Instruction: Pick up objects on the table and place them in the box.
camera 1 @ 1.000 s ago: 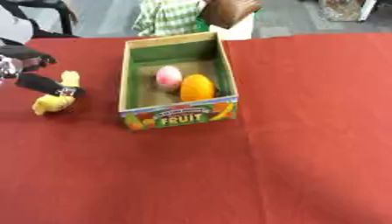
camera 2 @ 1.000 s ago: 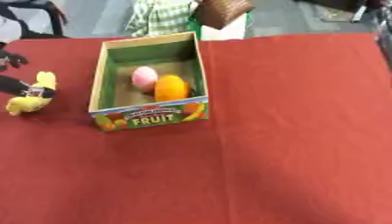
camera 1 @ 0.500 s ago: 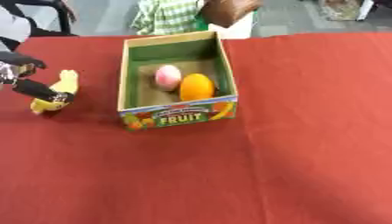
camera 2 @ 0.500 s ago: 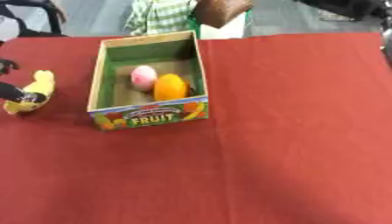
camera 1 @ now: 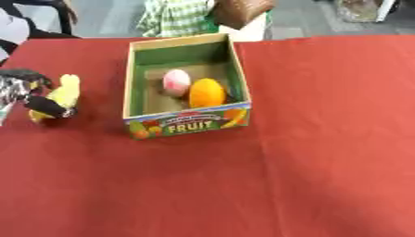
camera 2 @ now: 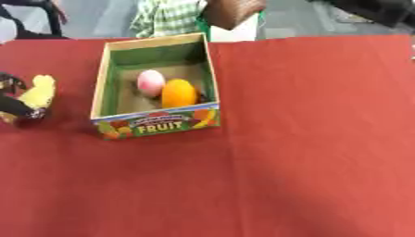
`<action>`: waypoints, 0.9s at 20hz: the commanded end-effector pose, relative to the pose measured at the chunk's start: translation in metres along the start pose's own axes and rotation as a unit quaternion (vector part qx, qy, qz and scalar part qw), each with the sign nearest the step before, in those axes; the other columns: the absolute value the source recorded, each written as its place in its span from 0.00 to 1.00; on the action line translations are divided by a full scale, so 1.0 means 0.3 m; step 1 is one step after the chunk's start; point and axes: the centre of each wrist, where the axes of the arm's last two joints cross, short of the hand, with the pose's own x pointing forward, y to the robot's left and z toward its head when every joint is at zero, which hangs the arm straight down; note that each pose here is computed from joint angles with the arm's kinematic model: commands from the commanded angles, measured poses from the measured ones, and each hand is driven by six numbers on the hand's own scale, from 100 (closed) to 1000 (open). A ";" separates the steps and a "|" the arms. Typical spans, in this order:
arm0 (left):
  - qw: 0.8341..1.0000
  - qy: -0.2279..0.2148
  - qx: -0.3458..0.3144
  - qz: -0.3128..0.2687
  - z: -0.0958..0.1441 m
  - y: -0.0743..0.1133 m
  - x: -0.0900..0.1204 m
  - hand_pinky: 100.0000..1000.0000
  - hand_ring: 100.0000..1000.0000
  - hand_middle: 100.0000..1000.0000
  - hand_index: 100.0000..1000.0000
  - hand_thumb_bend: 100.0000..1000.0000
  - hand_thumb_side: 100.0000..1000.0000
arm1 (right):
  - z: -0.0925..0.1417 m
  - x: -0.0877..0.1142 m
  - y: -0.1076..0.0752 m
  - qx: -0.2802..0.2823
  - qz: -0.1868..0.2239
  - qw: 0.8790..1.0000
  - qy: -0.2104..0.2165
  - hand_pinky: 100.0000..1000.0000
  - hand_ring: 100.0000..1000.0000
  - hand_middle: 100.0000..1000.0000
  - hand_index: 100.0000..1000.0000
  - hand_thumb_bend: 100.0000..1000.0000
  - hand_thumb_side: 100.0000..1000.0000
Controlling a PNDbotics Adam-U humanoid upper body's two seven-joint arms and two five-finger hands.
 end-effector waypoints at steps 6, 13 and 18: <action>0.998 0.056 0.016 -0.017 -0.036 -0.006 -0.031 0.46 0.71 0.71 0.85 0.00 0.18 | 0.010 0.008 -0.022 -0.011 -0.001 1.000 -0.005 0.87 0.90 0.80 0.96 0.52 1.00; 0.991 0.080 0.105 -0.033 -0.009 0.021 -0.015 0.18 0.43 0.44 0.62 0.00 0.25 | 0.015 0.000 -0.014 -0.009 -0.003 1.000 0.000 0.87 0.90 0.80 0.96 0.55 1.00; 0.985 0.055 0.164 -0.016 0.054 0.072 -0.003 0.10 0.35 0.34 0.50 0.00 0.25 | 0.019 -0.008 -0.009 -0.007 -0.002 1.000 0.007 0.87 0.89 0.80 0.95 0.55 1.00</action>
